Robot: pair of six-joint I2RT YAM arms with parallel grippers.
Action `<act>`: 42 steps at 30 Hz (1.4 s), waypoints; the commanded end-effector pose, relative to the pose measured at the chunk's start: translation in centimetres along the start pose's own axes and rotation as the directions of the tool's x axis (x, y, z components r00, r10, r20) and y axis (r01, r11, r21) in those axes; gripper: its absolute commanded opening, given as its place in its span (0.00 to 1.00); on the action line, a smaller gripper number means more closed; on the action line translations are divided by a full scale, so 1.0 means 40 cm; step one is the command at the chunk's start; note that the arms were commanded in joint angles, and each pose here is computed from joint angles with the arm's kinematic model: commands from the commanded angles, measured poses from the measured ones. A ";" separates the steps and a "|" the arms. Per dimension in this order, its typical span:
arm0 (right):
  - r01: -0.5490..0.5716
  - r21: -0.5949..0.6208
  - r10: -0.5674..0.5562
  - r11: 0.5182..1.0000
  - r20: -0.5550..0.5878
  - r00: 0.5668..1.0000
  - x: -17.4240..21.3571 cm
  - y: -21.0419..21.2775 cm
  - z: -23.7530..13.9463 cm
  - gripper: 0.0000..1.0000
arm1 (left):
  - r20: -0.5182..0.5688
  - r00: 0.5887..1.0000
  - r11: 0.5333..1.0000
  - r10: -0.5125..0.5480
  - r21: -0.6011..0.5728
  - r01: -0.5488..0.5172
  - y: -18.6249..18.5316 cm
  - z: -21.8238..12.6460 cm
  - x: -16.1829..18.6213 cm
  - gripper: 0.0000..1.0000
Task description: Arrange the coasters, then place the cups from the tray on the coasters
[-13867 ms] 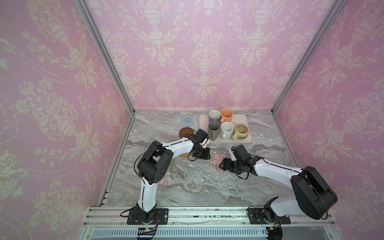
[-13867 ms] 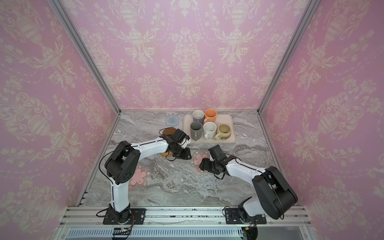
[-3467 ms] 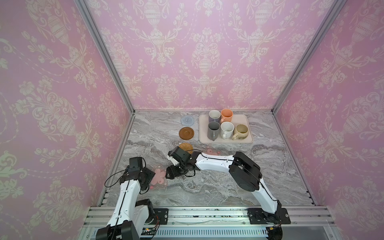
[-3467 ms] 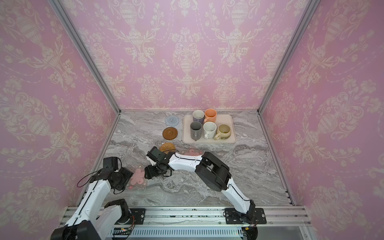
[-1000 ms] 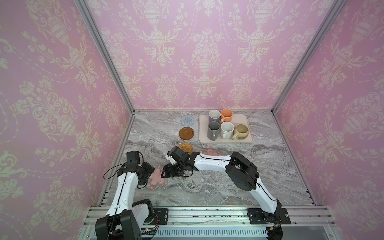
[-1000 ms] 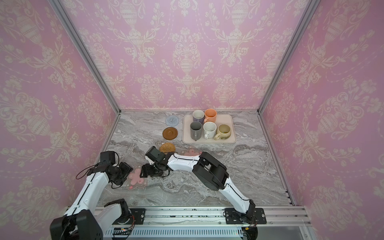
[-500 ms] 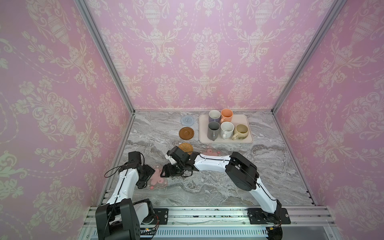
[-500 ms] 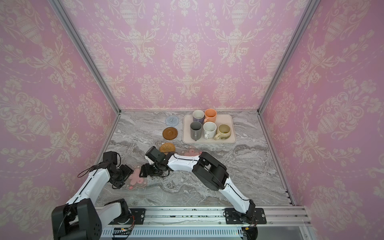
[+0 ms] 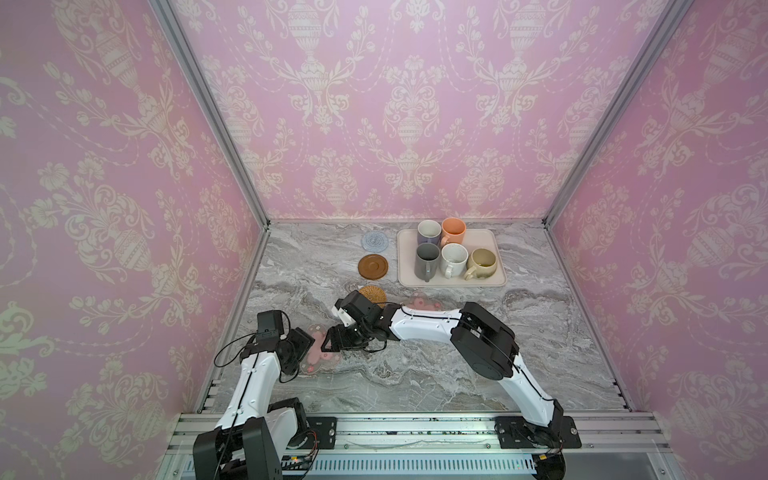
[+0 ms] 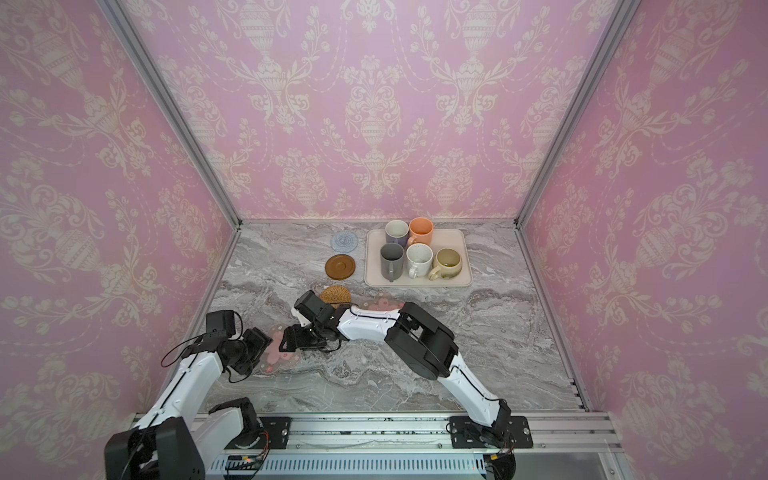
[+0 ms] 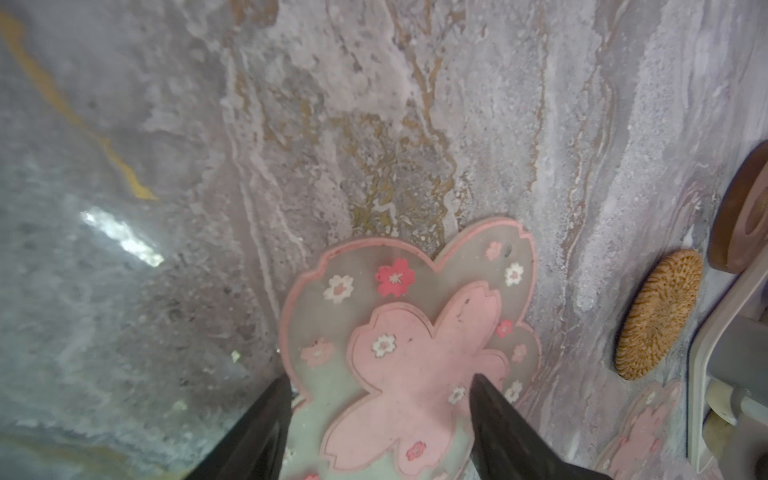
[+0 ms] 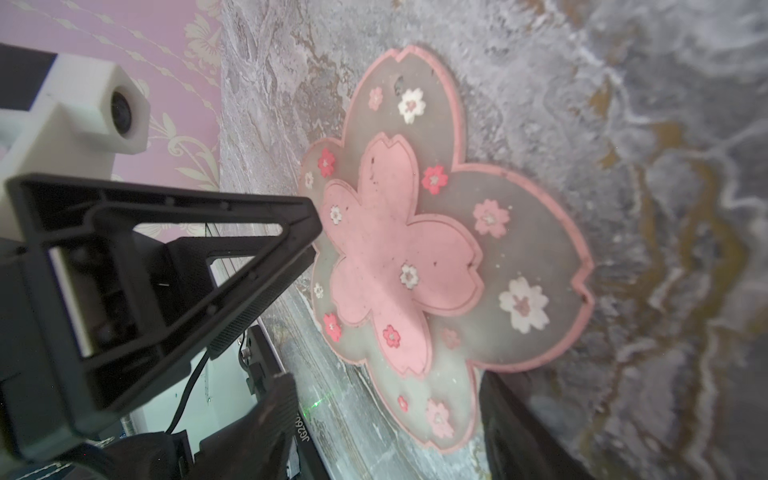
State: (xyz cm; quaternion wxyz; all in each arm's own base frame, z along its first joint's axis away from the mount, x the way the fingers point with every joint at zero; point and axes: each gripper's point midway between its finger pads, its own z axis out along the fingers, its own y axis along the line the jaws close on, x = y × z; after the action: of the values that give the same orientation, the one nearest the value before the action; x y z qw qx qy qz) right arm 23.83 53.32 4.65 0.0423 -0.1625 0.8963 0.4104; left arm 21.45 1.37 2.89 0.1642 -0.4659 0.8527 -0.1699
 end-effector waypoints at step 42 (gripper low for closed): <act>-0.141 0.201 0.136 0.969 0.036 0.990 -0.227 -0.210 0.102 0.71 | -0.040 0.999 1.000 -0.016 0.015 0.016 -0.105 0.174 -0.116 0.68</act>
State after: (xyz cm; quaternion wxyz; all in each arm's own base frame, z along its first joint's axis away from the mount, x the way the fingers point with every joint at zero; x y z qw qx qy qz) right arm 34.84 56.12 4.80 0.0648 -0.1147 0.9098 0.3936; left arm 34.16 4.80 3.42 0.2611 -0.4522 0.8339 -0.1790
